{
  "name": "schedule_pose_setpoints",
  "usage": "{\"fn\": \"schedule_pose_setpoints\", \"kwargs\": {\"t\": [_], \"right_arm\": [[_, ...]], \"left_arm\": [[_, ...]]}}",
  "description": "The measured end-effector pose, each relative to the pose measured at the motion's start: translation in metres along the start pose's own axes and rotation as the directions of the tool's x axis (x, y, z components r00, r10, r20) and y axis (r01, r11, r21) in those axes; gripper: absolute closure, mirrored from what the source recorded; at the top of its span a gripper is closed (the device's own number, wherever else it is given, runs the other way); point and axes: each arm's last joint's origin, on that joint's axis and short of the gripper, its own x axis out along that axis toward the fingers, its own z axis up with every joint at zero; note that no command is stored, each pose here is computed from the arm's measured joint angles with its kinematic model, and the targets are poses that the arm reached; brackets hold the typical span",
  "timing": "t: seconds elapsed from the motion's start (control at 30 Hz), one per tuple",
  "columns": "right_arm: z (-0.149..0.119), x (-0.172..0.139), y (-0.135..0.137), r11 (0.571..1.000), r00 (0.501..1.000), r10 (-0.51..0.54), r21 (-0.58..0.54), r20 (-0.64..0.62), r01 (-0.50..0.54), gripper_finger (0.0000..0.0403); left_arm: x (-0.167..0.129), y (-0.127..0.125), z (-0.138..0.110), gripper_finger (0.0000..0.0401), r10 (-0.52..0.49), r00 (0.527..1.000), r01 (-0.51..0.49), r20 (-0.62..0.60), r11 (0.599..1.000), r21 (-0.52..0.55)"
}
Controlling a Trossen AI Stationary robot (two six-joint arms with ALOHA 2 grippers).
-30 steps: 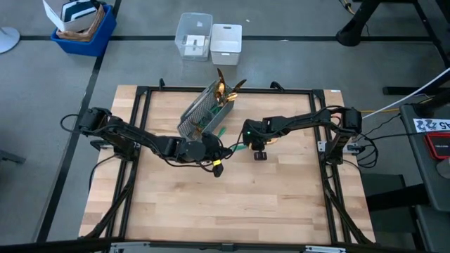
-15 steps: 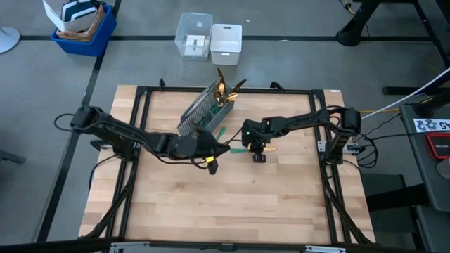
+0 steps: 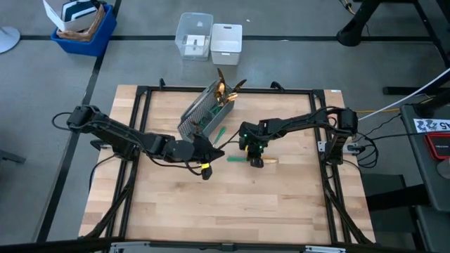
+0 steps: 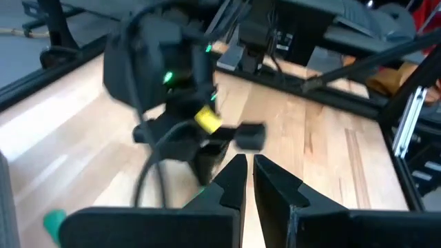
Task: Sort silverware
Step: Put the right green-gold table knife into the silverware basket
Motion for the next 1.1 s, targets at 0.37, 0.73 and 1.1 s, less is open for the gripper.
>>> {"fn": "schedule_pose_setpoints", "kwargs": {"t": [0.37, 0.73, 1.1], "right_arm": [[0.017, -0.009, 0.004, 0.999, 0.997, 0.032, -0.013, 0.066, -0.031, 0.0374], [0.02, -0.003, 0.022, 0.997, 0.998, 0.02, -0.077, 0.053, -0.016, 0.0372], [0.019, 0.004, 0.037, 0.979, 0.993, -0.109, -0.171, 0.038, 0.113, 0.0313]], "left_arm": [[-0.003, -0.005, -0.007, 0.0384, -0.006, 0.999, 0.006, -0.045, 1.0, 0.015], [0.003, -0.005, -0.014, 0.0384, 0.008, 0.997, -0.01, -0.073, 1.0, -0.02], [0.024, -0.008, -0.036, 0.0384, 0.022, 0.988, -0.035, -0.156, 0.996, -0.079]]}}
